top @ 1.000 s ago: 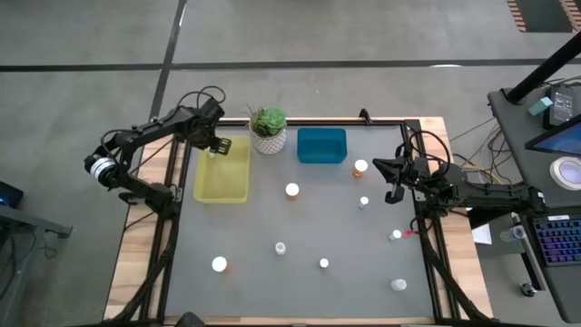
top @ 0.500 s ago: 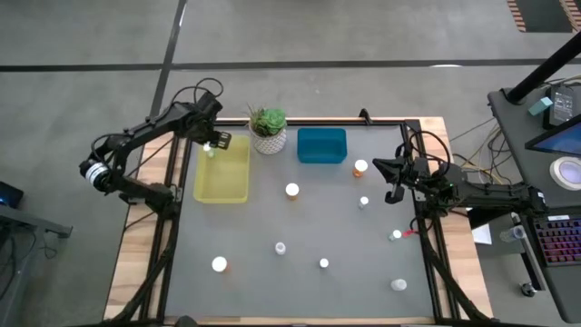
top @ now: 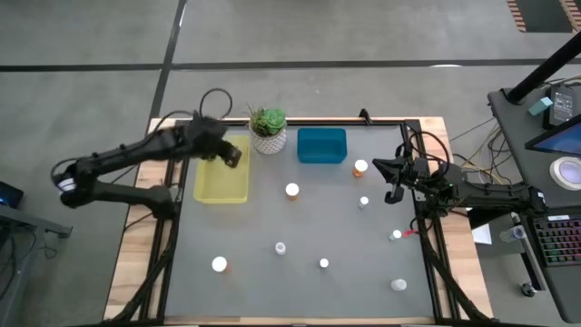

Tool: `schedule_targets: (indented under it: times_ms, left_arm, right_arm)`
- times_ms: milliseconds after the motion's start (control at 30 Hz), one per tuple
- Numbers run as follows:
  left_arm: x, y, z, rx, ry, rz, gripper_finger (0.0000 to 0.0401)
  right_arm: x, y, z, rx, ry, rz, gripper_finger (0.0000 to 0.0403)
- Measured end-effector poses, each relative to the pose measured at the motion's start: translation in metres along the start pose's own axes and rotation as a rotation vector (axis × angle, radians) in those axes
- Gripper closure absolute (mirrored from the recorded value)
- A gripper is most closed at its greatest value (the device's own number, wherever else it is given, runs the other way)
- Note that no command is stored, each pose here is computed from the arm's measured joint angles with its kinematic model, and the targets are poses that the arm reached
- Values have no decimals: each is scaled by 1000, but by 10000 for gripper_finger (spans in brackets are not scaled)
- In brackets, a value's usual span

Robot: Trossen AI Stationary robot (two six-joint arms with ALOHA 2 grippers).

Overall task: Pick and place medicine bottles into bin by pill shape (circle, oval)
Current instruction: Put the orange capsule bottle into the blue bin

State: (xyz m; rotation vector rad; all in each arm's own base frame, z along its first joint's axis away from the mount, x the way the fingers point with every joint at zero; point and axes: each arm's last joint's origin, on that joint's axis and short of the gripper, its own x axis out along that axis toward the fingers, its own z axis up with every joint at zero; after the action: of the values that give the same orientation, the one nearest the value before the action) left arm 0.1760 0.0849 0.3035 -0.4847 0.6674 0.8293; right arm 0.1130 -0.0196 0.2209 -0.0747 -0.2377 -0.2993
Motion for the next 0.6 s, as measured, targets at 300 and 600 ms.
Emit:
schedule_targets:
  times_ms: [300,600]
  left_arm:
    - [-19,-50,-41,220,-285,-413,259]
    - [-20,-56,-66,443,-508,-561,259]
  right_arm:
    - [2,1,-11,4,104,8,394]
    - [10,4,-16,128,129,12,394]
